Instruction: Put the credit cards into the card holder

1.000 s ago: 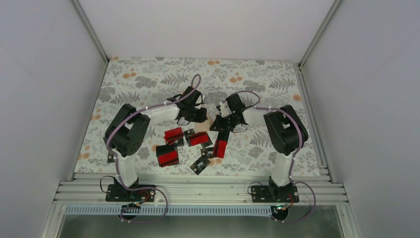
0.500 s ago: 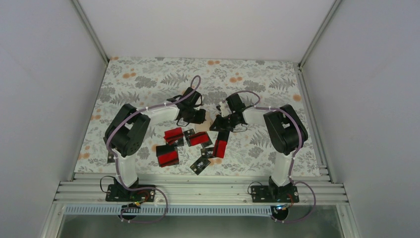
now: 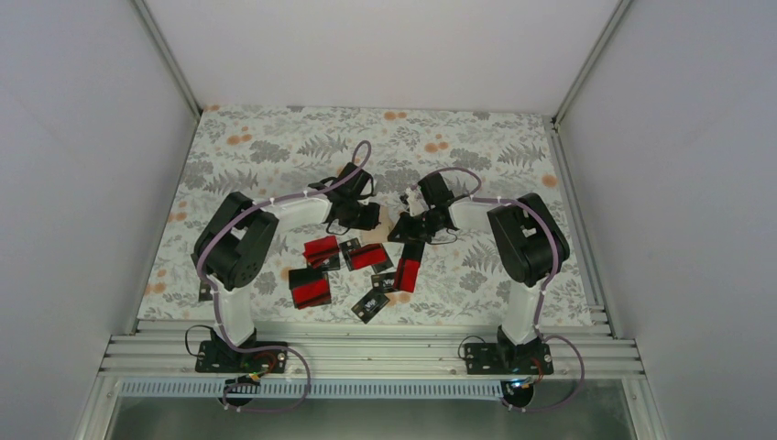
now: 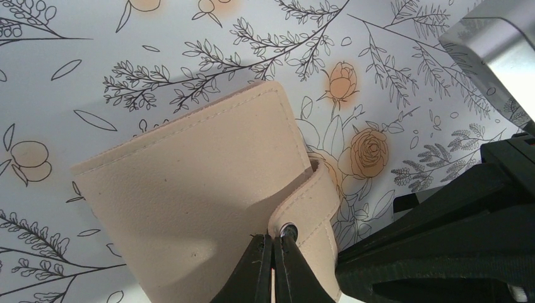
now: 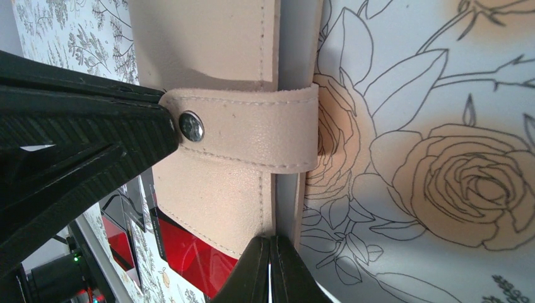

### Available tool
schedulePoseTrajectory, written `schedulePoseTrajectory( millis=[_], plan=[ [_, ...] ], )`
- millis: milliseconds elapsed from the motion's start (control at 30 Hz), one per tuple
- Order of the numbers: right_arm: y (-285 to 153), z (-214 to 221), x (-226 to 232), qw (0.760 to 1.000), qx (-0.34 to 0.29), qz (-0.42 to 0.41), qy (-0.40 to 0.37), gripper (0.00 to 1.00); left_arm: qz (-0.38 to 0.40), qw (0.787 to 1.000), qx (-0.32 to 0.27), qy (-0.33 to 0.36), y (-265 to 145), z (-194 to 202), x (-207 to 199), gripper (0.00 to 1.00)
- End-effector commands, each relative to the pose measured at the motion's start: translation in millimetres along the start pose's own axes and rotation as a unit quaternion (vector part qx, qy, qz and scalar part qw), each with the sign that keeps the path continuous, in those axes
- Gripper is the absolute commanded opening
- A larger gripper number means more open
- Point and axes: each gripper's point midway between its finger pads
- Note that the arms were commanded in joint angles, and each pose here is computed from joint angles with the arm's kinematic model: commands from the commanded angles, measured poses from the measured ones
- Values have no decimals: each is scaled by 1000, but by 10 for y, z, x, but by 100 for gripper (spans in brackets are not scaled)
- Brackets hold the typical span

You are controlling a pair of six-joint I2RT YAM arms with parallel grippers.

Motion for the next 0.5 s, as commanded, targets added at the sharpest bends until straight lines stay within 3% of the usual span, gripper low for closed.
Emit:
schedulePoseTrajectory(
  millis=[0, 467],
  plan=[
    [115, 102, -299, 998, 16, 51, 17, 5, -14, 1000, 12, 1, 62, 94, 66, 2],
    [86, 13, -207, 999, 9, 40, 9, 4, -69, 996, 64, -1, 302, 356, 375, 2]
  ],
)
Point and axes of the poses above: each gripper's point midway between its finger pads, its own y axis out along the fingers, its own x axis along the line the jaws close on, z = x × y, and after that the axes turned 3 degrees about -y, right-handed
